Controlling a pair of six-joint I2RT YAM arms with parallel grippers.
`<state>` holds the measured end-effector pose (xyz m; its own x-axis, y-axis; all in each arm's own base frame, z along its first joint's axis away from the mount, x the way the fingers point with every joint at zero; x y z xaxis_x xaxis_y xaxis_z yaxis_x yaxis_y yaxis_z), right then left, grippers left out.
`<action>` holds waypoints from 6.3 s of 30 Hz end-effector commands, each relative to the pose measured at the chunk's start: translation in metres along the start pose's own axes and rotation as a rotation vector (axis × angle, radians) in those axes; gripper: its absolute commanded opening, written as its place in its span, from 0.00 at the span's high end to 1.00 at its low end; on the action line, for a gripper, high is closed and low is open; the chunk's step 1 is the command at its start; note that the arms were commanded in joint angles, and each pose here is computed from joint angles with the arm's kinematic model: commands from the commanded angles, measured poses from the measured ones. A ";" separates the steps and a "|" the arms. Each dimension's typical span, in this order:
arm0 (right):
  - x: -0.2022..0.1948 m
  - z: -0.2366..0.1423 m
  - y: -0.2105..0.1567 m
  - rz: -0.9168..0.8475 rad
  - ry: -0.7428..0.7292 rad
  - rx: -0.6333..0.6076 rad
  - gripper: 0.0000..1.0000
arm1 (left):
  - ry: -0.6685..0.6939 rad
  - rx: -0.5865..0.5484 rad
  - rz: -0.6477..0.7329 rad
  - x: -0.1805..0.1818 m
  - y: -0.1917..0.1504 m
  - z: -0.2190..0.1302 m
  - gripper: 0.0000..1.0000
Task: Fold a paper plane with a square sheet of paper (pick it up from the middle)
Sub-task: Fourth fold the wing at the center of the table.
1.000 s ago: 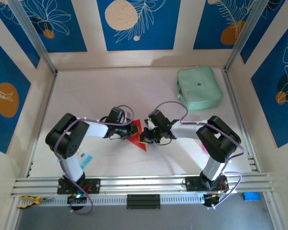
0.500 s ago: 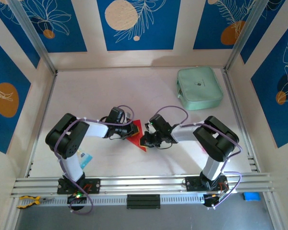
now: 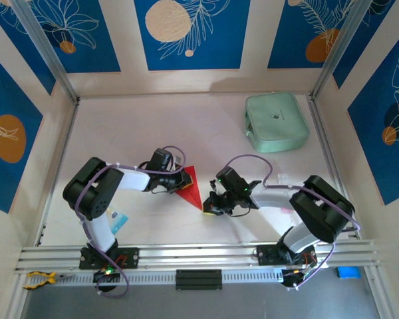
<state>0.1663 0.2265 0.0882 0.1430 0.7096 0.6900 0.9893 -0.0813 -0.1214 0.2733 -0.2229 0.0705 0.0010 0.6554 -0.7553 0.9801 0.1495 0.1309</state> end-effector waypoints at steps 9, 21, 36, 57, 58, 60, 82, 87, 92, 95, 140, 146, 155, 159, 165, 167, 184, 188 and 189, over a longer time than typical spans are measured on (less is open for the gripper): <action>0.042 0.010 0.050 -0.024 0.012 -0.056 0.96 | 0.143 0.024 -0.065 0.033 -0.013 0.002 0.97; -0.001 0.038 0.053 0.095 -0.103 -0.024 0.98 | 0.121 0.021 -0.047 0.026 -0.008 0.002 0.97; -0.026 0.038 0.045 0.129 -0.114 0.005 1.00 | 0.013 0.044 0.127 -0.013 -0.015 -0.015 0.97; -0.049 0.039 0.032 0.152 -0.169 0.040 1.00 | 0.197 0.039 0.061 0.024 0.007 -0.001 0.99; -0.049 0.039 0.032 0.152 -0.169 0.041 1.00 | 0.193 0.031 0.058 0.024 0.011 -0.002 0.99; -0.049 0.040 0.032 0.149 -0.166 0.045 1.00 | 0.188 0.021 0.054 0.026 0.017 -0.003 0.99; -0.049 0.038 0.029 0.136 -0.164 0.067 1.00 | 0.248 -0.074 -0.033 0.064 0.073 -0.035 0.99; -0.048 0.038 0.028 0.123 -0.165 0.073 1.00 | 0.267 -0.070 -0.034 0.063 0.085 -0.038 1.00; -0.046 0.037 0.029 0.112 -0.167 0.075 1.00 | 0.282 -0.080 -0.032 0.062 0.088 -0.046 1.00; -0.044 0.036 0.030 0.112 -0.165 0.074 1.00 | 0.267 -0.094 -0.019 0.054 0.089 -0.052 1.00; 0.026 0.044 0.066 0.003 -0.085 -0.001 1.00 | 0.173 0.165 0.103 0.037 0.000 0.004 0.99; 0.000 0.048 0.051 0.048 -0.101 0.031 1.00 | 0.172 0.149 0.092 0.039 0.004 0.000 0.99; -0.013 0.029 0.024 0.033 -0.074 0.051 0.99 | 0.177 0.137 0.073 0.046 0.008 -0.003 1.00; -0.024 0.024 0.014 0.041 -0.078 0.061 0.98 | 0.180 0.137 0.070 0.046 0.008 -0.005 1.00; -0.041 0.017 -0.003 0.062 -0.078 0.069 0.98 | 0.180 0.138 0.067 0.046 0.008 -0.004 1.00; -0.045 0.014 -0.008 0.073 -0.066 0.074 0.98 | 0.174 0.140 0.067 0.045 0.009 -0.004 1.00; -0.016 -0.030 -0.017 0.104 -0.023 -0.019 0.91 | 0.139 0.129 0.042 0.043 0.009 -0.007 1.00; -0.011 -0.030 -0.011 0.151 -0.027 -0.041 0.80 | 0.127 0.126 0.028 0.042 0.009 -0.007 1.00; -0.009 -0.029 -0.010 0.155 -0.016 -0.047 0.77 | 0.124 0.124 0.025 0.042 0.009 -0.008 1.00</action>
<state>0.1580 0.2017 0.1058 0.2337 0.6864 0.6886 0.9720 -0.1814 -0.1491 0.2910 -0.2069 0.0706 0.1118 0.6627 -0.7405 0.9896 -0.0065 0.1436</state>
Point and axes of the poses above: each hand's point on the last joint's axis, 136 mm out from that joint toward the fingers, its own z axis out along the fingers, its own x axis along the line the jaws close on, y = z × x, the point moved 8 cm from there along -z, back along the fingers, and after that the axes turned 8 degrees about z, right-handed, at the moved point
